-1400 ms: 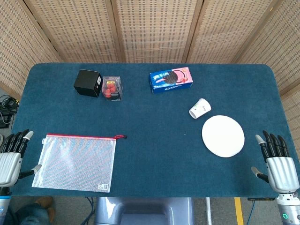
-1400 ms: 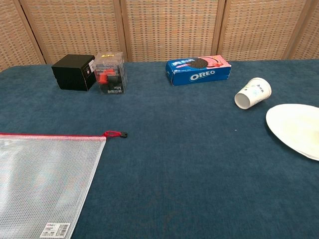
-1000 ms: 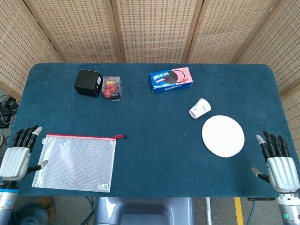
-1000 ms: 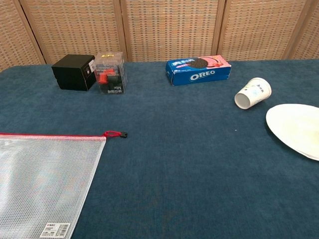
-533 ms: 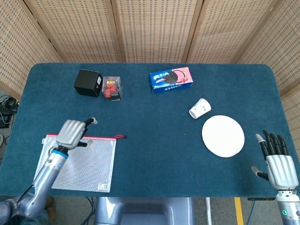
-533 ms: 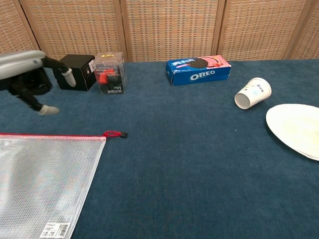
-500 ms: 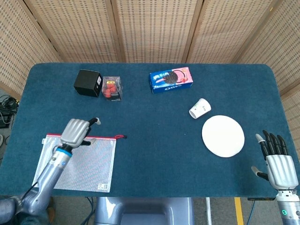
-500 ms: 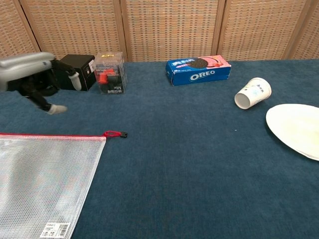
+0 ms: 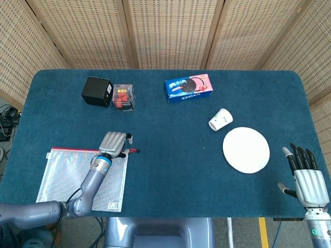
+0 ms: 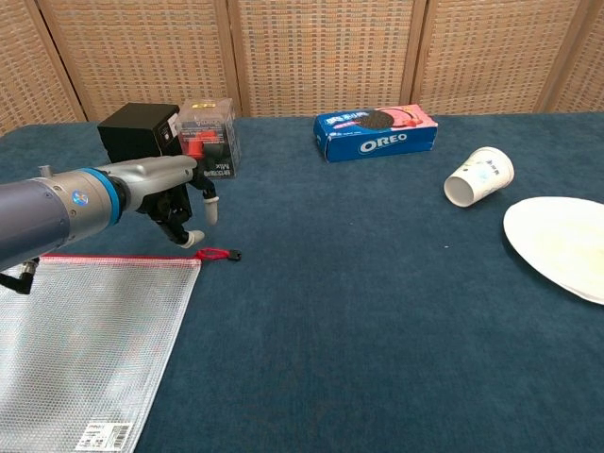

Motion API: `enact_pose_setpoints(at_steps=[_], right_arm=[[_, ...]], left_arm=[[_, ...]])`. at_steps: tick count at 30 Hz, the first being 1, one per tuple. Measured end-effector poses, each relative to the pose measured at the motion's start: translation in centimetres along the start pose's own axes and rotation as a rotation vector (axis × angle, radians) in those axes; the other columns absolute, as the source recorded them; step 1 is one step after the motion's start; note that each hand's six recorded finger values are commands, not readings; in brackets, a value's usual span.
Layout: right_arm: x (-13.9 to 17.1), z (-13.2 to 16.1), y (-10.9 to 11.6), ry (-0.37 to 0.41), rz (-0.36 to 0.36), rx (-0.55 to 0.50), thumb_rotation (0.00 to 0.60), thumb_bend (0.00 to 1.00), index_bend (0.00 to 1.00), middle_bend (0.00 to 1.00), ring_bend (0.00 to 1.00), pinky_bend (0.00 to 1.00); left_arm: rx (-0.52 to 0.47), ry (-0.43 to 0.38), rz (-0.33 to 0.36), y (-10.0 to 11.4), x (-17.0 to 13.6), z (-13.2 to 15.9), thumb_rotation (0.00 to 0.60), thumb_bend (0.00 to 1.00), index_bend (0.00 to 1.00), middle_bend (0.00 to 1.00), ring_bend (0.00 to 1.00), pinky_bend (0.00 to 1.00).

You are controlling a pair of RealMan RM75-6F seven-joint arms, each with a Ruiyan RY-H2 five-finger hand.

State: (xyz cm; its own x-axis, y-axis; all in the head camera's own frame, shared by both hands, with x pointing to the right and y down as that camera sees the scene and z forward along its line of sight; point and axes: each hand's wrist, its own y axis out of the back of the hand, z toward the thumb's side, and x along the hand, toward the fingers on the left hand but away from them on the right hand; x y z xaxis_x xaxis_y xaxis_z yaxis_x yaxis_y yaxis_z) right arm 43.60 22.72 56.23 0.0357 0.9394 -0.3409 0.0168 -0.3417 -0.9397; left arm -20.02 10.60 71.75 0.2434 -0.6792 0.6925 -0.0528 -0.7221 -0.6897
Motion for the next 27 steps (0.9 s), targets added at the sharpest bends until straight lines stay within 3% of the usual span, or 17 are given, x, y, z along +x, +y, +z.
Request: enact_pose_setpoints(at_steps=[18,27], right_arm=[[-0.2,-0.3,-0.2,-0.008,0.014,-0.012,0.6,0.0,0.0,0.0,0.0,0.0],[-0.2,-0.3,-0.2,-0.008,0.018,-0.017,0.6,0.0,0.0,0.0,0.0,0.0]], left_arm=[[0.004,0.01,-0.048,-2.5,1.0,0.7,0.6,0.42,0.46,0.92,0.95,1.0],[0.021,0.014,-0.032,-2.6,1.2,0.9,0.6,0.42,0.46,0.92,0.95,1.0]])
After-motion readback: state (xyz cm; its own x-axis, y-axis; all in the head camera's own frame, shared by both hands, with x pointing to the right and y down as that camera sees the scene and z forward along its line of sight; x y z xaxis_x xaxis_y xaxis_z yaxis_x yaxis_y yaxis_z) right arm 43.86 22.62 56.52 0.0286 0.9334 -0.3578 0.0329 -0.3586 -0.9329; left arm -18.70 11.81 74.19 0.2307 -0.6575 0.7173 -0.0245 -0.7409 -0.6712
